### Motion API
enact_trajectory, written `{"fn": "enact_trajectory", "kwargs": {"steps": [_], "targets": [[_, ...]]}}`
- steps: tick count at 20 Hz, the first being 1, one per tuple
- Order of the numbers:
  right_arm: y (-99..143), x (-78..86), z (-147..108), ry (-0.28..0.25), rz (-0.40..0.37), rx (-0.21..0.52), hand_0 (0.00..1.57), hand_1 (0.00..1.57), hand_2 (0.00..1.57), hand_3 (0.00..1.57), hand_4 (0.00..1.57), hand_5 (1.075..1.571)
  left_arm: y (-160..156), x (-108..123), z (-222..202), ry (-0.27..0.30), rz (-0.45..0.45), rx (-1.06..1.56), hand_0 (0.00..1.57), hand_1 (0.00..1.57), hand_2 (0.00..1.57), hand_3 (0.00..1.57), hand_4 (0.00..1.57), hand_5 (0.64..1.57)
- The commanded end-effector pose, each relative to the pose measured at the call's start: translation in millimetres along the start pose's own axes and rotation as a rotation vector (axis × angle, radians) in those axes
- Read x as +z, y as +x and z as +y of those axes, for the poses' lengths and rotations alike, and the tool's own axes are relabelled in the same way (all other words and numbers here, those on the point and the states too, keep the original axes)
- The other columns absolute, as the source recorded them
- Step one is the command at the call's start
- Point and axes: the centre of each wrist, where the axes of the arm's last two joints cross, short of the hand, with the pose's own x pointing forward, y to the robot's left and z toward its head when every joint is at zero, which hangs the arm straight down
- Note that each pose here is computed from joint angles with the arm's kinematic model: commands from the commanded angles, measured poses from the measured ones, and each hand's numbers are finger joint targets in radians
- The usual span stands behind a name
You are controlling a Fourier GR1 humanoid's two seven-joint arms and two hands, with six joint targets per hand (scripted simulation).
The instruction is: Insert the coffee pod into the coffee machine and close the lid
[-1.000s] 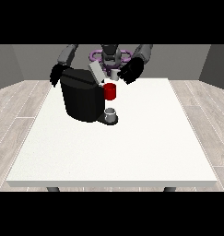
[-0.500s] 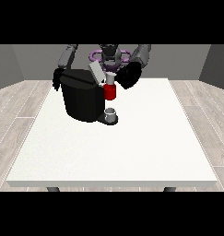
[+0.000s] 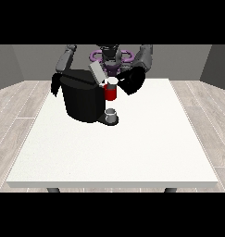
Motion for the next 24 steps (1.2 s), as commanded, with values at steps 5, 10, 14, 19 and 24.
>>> {"fn": "enact_trajectory", "kwargs": {"steps": [5, 10, 14, 19, 24], "targets": [[3.7, -15.5, -3.9, 0.009, -0.020, 0.007, 0.00, 0.00, 0.00, 0.00, 0.19, 1.571, 17.5, -7.8, -1.0, 0.023, -0.008, -0.015, 1.42, 1.42, 1.46, 1.35, 0.66, 1.571], [16.6, -26.7, -3.9, 0.024, -0.010, 0.015, 0.00, 0.00, 0.00, 0.00, 0.26, 1.571, 16.3, -5.6, 19.7, 0.091, -0.022, -0.032, 1.39, 1.39, 1.43, 1.39, 0.59, 1.571], [2.4, -28.2, 21.3, -0.017, 0.014, 0.011, 0.00, 0.00, 0.00, 0.00, 0.26, 1.571, 30.5, -13.7, -10.0, 0.059, -0.022, -0.035, 1.41, 1.41, 1.44, 1.37, 0.63, 1.571], [-26.7, 12.2, -11.0, -0.077, 0.090, -0.030, 0.00, 0.00, 0.00, 0.00, 0.29, 1.571, -13.5, -0.7, -58.6, -0.050, -0.099, 0.166, 0.00, 0.00, 0.00, 0.00, 0.00, 1.571], [-57.0, 63.4, -60.4, -0.228, 0.158, -0.055, 0.00, 0.00, 0.00, 0.00, 0.35, 1.571, -24.5, 17.9, -130.4, -0.163, -0.173, 0.295, 0.00, 0.00, 0.00, 0.00, 0.00, 1.571]]}}
